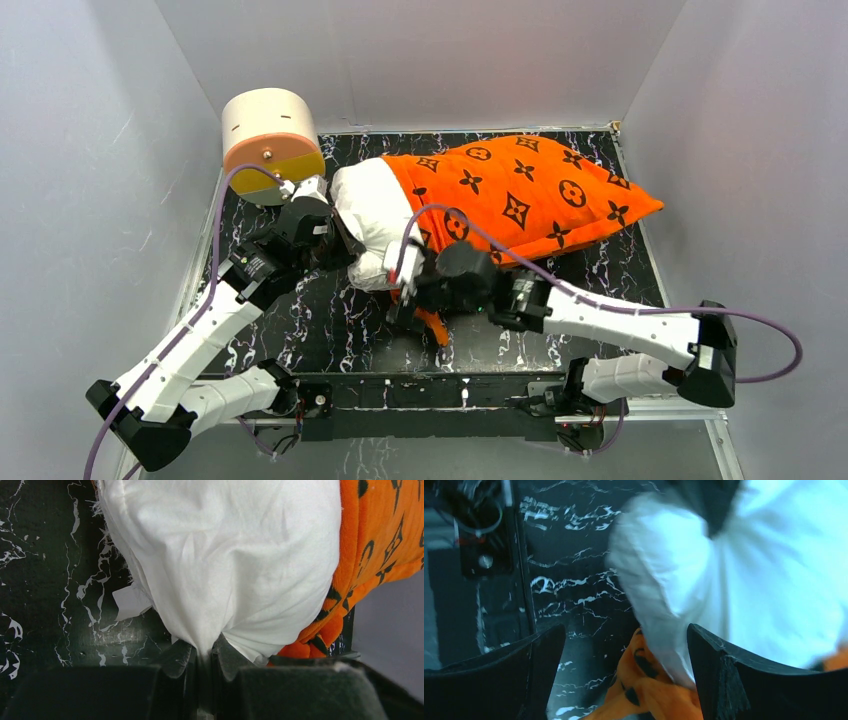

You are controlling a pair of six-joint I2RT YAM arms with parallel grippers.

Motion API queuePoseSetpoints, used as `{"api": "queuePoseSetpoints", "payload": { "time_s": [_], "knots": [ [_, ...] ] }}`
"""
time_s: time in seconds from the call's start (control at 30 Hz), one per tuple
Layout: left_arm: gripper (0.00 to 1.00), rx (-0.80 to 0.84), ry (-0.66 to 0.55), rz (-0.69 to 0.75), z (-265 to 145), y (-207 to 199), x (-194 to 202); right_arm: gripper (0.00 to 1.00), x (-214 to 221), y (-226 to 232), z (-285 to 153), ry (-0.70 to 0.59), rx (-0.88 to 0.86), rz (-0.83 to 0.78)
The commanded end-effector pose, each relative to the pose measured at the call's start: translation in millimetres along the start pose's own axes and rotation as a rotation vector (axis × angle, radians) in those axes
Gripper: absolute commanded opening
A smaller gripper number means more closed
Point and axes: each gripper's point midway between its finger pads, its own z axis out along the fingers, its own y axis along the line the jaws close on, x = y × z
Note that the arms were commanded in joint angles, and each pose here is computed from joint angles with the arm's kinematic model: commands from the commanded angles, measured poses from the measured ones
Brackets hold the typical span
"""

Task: Remove the pillowcase from the pillow
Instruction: Remove the pillow from the pillowcase.

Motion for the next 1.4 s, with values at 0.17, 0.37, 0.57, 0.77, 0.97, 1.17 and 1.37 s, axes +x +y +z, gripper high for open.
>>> {"api": "queuePoseSetpoints", "payload": {
  "time_s": [0.17, 0.37, 0.57, 0.77, 0.97, 1.17, 1.37],
  "knots": [
    [0.00, 0.193, -0.102, -0.091, -19, -47, -35, 0.99, -68, -24, 31, -0.266, 0.237, -0.547],
    [0.00, 0.231, -0.098, -0.102, -26, -54, -36, 0.99, -64, -44, 38, -0.285, 0.382, -0.564],
    [0.00, 0.262, -0.112, -0.103, -35, -59, -41, 0.74, -43, -63, 50, -0.260, 0.525, -0.518],
    [0.44, 0.185, -0.212, -0.077, -46, -38, -55, 0.00, -61, -89, 22, -0.320, 0.696, -0.384],
    [0.98, -0.122, -0.361, -0.106, -56, 27, -74, 0.00, -74, -106, 13, -0.299, 0.794, -0.219],
    [0.98, -0.234, -0.423, -0.159, -56, 60, -69, 0.00, -104, -119, 1, -0.345, 0.854, 0.003],
    [0.98, -0.213, -0.287, -0.220, -18, 61, -32, 0.00, -134, -128, -16, -0.389, 0.898, 0.097]
  ]
}}
